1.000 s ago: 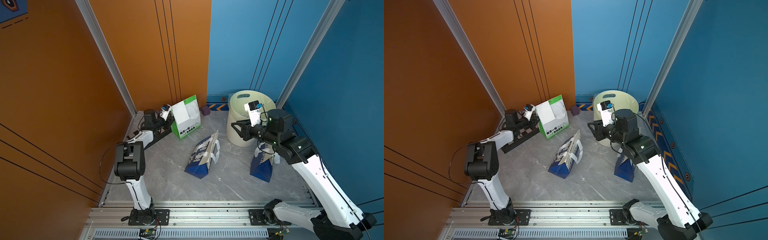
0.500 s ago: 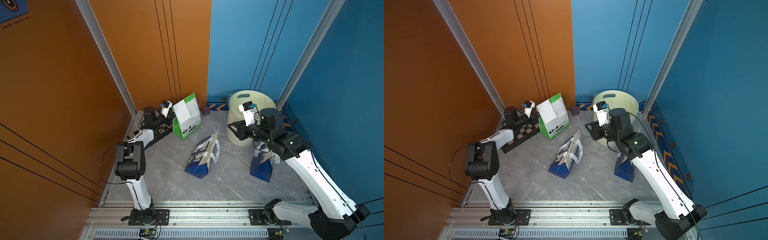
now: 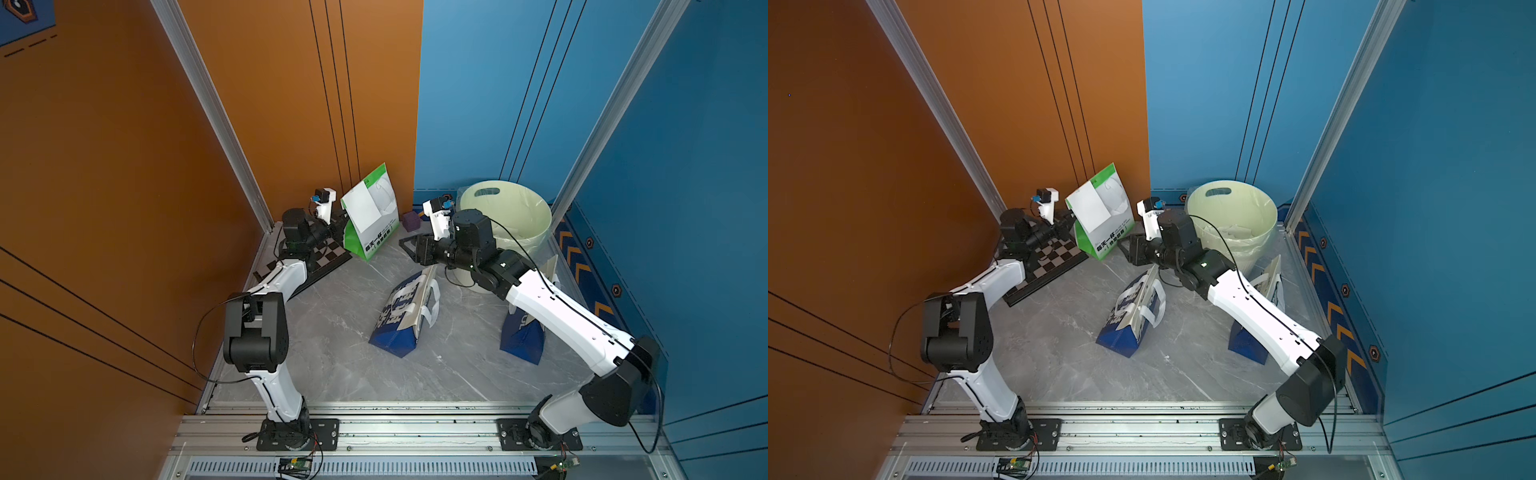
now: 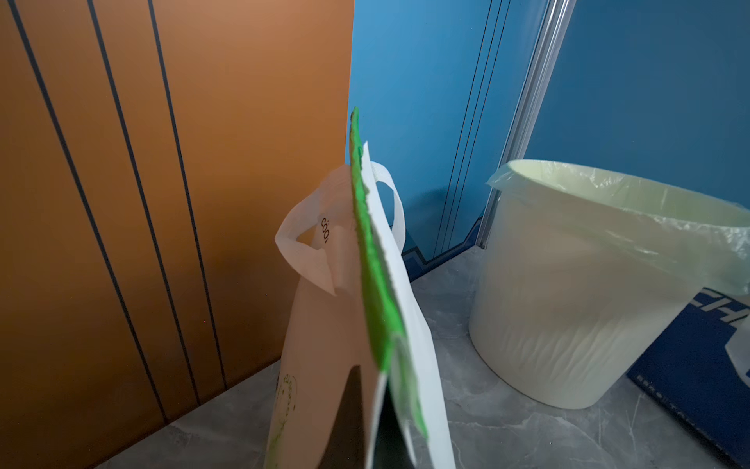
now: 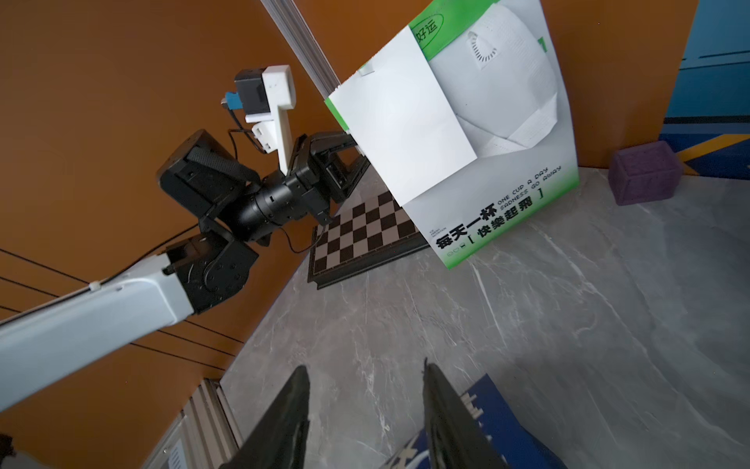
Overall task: Shred takeout receipts and throw away
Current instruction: Pick up the takeout bag at the center of the board, then tear off the takeout receipt from the takeout bag.
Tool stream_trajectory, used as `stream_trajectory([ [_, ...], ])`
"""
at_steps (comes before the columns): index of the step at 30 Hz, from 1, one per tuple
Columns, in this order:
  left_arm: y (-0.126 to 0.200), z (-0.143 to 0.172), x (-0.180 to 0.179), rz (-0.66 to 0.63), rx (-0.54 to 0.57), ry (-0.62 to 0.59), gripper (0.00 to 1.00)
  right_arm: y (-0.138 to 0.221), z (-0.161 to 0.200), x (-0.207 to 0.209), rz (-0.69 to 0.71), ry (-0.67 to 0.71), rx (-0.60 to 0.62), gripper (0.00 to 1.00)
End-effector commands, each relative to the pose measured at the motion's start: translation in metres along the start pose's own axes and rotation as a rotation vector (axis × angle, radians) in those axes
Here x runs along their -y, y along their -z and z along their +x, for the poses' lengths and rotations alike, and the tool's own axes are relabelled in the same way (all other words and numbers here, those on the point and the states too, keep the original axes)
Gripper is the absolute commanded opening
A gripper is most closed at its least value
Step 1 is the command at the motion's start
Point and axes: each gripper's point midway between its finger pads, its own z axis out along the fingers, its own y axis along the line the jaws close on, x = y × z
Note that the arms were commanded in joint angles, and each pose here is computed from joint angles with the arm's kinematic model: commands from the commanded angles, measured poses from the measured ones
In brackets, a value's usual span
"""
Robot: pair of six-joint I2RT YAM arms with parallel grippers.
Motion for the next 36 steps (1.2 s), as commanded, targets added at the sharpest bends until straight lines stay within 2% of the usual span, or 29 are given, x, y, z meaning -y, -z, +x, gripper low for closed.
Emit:
stream_trajectory([
  [1, 0.012, -0.052, 0.018, -0.007, 0.128, 0.035, 0.00, -0.015, -0.045, -0.023, -0.104, -0.110, 0.175, 0.52],
  [7, 0.020, -0.078, 0.037, 0.001, 0.177, 0.137, 0.00, -0.058, -0.050, -0.024, -0.171, -0.205, 0.178, 0.62],
  [11, 0.026, -0.091, 0.046, 0.009, 0.204, 0.208, 0.00, -0.074, -0.058, -0.025, -0.231, -0.275, 0.185, 0.71],
  [16, 0.029, -0.105, 0.057, 0.032, 0.227, 0.263, 0.00, -0.090, -0.058, -0.022, -0.272, -0.344, 0.181, 0.76],
  [17, 0.029, -0.105, 0.059, 0.035, 0.227, 0.271, 0.00, -0.088, -0.069, -0.029, -0.300, -0.352, 0.203, 0.76],
  [26, 0.027, -0.102, 0.065, 0.058, 0.216, 0.299, 0.00, -0.085, -0.085, -0.049, -0.373, -0.345, 0.236, 0.74],
  [36, 0.028, -0.107, 0.067, 0.065, 0.223, 0.317, 0.00, -0.091, -0.081, -0.038, -0.358, -0.379, 0.241, 0.72],
])
